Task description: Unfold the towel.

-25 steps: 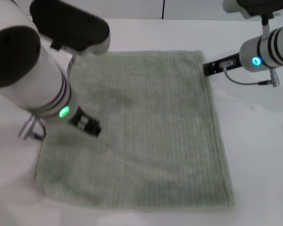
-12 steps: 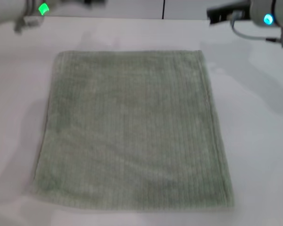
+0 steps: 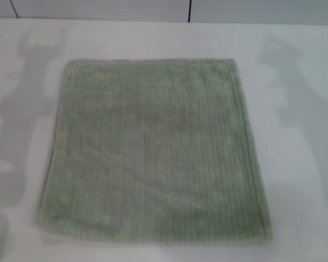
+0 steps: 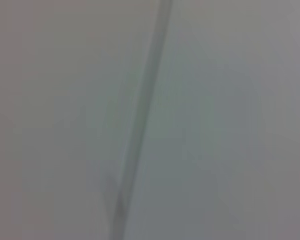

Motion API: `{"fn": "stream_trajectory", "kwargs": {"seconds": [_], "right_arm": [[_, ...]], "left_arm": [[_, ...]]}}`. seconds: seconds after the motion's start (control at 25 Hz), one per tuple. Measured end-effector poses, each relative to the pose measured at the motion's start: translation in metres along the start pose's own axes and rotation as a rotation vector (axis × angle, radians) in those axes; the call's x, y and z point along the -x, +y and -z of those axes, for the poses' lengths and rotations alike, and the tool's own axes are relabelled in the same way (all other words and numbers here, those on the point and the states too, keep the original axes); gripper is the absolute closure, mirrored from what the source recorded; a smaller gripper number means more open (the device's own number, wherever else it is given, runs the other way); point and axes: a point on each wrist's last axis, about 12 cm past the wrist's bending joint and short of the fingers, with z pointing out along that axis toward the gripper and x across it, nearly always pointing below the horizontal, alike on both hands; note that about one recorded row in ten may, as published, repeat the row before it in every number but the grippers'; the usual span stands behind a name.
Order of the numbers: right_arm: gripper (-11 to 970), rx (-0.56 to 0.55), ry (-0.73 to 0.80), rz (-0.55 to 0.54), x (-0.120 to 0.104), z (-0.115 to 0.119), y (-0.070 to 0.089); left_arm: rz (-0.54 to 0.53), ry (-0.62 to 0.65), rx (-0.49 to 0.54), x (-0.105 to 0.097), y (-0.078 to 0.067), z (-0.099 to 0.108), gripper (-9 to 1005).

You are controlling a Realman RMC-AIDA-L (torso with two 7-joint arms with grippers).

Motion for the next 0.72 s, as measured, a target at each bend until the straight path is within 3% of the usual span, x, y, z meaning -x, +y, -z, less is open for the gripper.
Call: {"fn": "stream_trajectory", "kwargs": {"seconds": [0.08, 0.12, 0.16, 0.24, 0.32, 0.52, 0.72], "right_arm": [[961, -0.088, -0.098, -0.030, -0.024, 0.029, -0.007], [960, -0.123, -0.160, -0.035, -0.032, 0.044, -0.012], [960, -0.144, -0.201, -0.024, -0.041, 0.057, -0.016], [960, -0.181, -0.273, 0.023, -0.053, 0.082, -0.027], [940, -0.226, -0.309, 0.034, -0.060, 0.096, -0.038], [854, -0.296, -0.256, -0.007, -0.074, 0.109, -0.058], [715, -0.301, -0.229, 0.017, -0.079, 0.113, -0.059]], "left_arm": [[0.063, 0.012, 0.034, -0.027, 0.008, 0.022, 136], [0.063, 0.012, 0.034, -0.027, 0.008, 0.022, 137], [0.104, 0.015, 0.051, -0.041, 0.012, 0.037, 137], [0.111, 0.028, 0.051, -0.049, 0.012, 0.048, 137], [0.101, 0.043, 0.044, -0.057, 0.012, 0.055, 137], [0.086, 0.087, 0.041, -0.067, 0.012, 0.059, 137], [0.075, 0.122, 0.036, -0.075, 0.010, 0.062, 137]]}}
